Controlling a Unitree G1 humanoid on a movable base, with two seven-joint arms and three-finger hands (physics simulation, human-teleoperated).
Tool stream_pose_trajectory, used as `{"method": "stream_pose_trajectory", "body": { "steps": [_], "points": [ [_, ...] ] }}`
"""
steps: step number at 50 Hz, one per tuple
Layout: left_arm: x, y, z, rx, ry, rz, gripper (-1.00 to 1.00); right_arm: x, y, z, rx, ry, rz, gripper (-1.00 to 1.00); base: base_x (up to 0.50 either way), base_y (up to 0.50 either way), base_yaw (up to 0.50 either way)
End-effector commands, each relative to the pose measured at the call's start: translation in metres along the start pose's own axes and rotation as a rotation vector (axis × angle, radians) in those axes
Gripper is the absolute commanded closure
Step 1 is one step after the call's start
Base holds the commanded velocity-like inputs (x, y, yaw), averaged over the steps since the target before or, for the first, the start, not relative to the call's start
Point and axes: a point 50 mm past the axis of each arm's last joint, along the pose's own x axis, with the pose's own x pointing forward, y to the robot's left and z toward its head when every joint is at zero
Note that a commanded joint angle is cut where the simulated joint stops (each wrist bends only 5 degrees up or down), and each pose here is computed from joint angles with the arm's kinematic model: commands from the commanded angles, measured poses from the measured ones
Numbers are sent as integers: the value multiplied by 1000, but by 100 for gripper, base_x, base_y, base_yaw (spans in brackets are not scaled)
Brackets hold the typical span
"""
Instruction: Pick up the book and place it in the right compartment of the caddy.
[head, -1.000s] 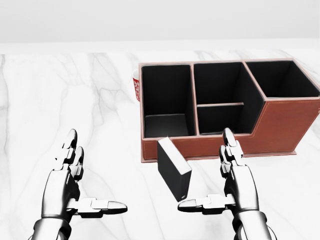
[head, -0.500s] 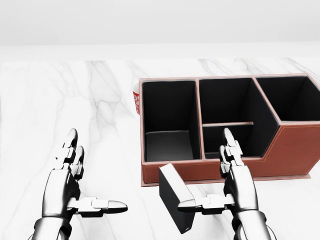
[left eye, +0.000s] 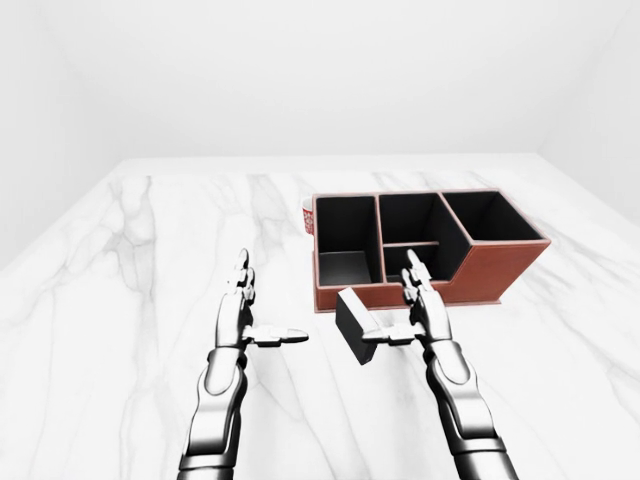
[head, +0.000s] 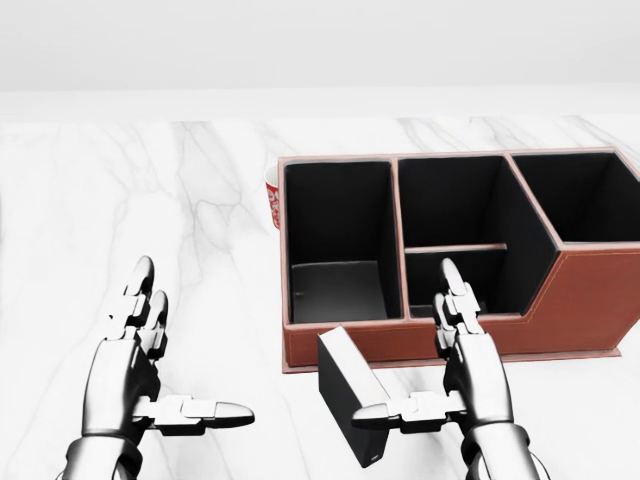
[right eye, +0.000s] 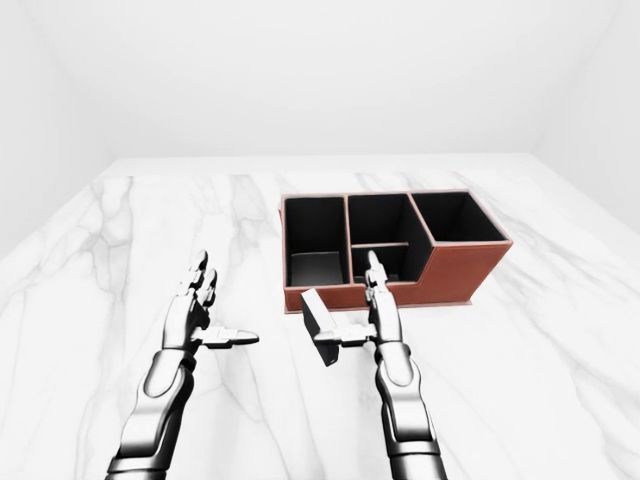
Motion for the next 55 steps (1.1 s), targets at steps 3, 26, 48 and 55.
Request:
{"method": "stream_pose_trajectory", "body": {
  "steps": [3,26,48,55],
  "points": [
    [-1,0,1,-3,-11,-1,-100,0,0,-1,-3,4,0,-100,0,0,0],
    [1,1,-1,0,-11,0,-100,3,5,-32,-99,145,18,-100,0,0,0],
    [0,0,0,0,-12,-2,-100,1,9,-40,-128,185,47,-100,0,0,0],
    [0,0,1,1,-12,-4,-100,1,10,-45,-142,201,56,-100,0,0,0]
  ]
}}
